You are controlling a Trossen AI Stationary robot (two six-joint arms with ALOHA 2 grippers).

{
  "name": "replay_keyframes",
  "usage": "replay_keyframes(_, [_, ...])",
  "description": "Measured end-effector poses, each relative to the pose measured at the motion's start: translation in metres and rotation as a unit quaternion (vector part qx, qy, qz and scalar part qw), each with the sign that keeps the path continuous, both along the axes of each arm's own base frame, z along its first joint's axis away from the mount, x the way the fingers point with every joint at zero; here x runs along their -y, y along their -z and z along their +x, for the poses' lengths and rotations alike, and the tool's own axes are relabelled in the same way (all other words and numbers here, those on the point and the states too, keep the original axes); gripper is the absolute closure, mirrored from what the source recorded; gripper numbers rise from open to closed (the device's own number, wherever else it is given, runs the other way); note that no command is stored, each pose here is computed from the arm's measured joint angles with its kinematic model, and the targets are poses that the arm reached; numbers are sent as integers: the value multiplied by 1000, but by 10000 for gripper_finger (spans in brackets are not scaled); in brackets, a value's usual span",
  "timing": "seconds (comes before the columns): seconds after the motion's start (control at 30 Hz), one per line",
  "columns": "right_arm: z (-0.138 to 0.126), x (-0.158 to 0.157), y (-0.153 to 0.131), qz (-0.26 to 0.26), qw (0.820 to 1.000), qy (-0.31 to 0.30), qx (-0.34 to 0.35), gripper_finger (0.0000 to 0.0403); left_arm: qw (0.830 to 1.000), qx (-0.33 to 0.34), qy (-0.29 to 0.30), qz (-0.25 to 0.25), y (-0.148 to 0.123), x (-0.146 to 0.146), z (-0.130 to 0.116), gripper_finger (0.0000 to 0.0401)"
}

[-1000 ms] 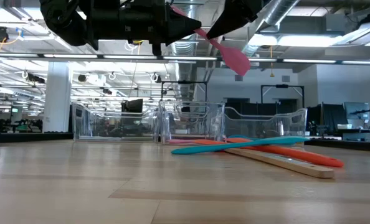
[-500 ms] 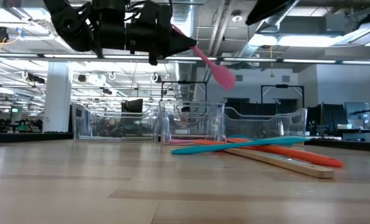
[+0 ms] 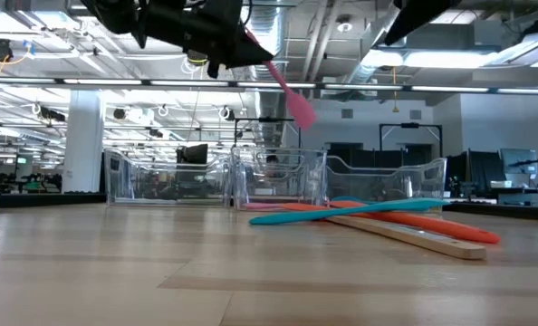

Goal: Pick & Place Kitchen Items
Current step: Put the pink spatula into the middle transparent bin

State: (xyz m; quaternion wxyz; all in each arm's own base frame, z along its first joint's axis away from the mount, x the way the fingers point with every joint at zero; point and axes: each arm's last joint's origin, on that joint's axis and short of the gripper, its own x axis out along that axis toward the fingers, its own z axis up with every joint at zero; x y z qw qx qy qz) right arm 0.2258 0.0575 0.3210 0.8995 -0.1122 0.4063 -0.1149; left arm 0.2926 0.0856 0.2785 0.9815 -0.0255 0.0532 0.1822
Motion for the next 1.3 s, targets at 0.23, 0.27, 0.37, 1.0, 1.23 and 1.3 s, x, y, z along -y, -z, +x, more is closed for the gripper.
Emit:
replay_keyframes(0.23, [-10,-8,39,4,999,-23,26,401,996,5,9,-89,-1,-31,-10,395])
replay_keyframes(0.27, [-13,-8,44,7,999,-25,38,401,995,-2,2,-102,2,-36,-12,395])
replay_keyframes(0.37, [-22,-8,54,22,995,-33,89,400,992,-20,-22,-122,10,-48,-15,395])
replay_keyframes(1.0, [-65,3,100,70,971,-45,223,402,959,-101,-29,-264,57,-101,32,395])
replay_keyframes(1.23, [-65,3,100,71,971,-44,223,402,951,-110,-49,-284,70,-114,33,394])
replay_keyframes(1.3, [-65,3,100,71,971,-44,223,402,951,-109,-53,-285,70,-116,32,390])
